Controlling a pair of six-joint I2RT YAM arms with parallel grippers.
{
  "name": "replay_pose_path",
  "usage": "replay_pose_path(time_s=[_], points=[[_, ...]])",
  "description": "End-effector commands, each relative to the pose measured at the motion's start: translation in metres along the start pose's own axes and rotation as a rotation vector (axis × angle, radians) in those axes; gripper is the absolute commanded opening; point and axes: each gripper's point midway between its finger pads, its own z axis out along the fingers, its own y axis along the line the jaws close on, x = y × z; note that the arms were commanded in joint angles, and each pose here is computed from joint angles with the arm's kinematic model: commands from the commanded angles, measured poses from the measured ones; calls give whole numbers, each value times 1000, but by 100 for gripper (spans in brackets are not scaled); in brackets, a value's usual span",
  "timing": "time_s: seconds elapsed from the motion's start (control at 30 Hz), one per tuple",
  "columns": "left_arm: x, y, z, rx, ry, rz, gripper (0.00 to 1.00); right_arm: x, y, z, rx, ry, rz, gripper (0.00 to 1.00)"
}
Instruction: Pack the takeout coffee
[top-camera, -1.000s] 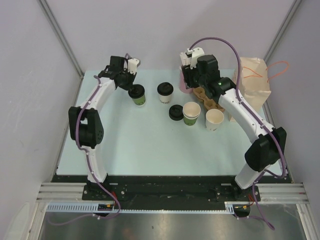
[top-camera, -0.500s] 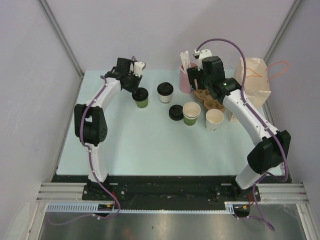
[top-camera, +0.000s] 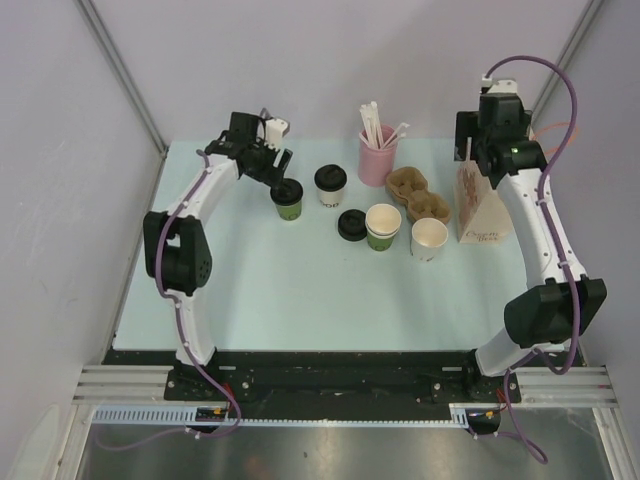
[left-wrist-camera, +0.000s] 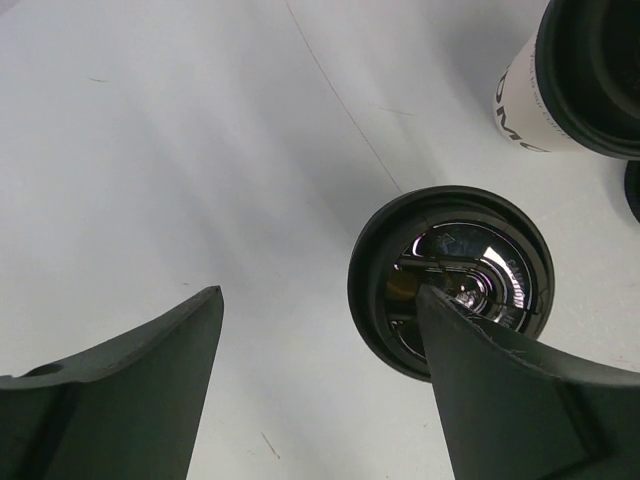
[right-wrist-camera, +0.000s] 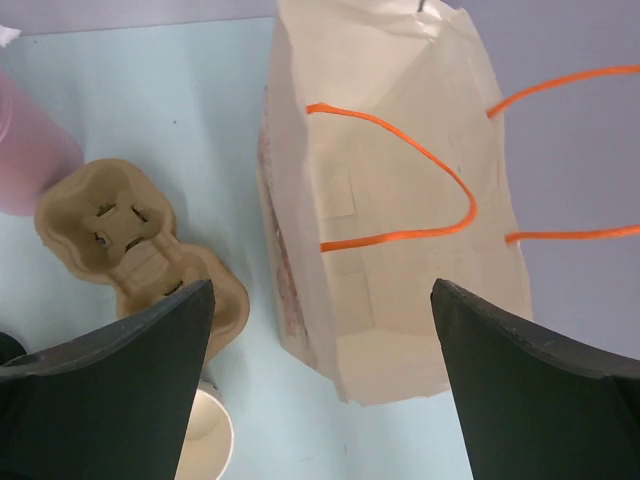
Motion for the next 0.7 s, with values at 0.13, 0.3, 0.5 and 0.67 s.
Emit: replay_pose_path(time_s=[0.13, 0.3, 0.5, 0.67], points=[[-39, 4, -57, -40, -125, 25, 86, 30, -8, 6, 18, 121, -9, 83], [-39, -2, -72, -24, -144, 36, 85, 49, -9, 16, 14, 180, -28, 70], [-36, -8, -81, -8, -152, 38, 84, 50, -17, 20, 22, 179, -84, 19], [-38, -11, -100, -11, -178, 46, 83, 33, -37, 7, 98, 125, -94, 0]])
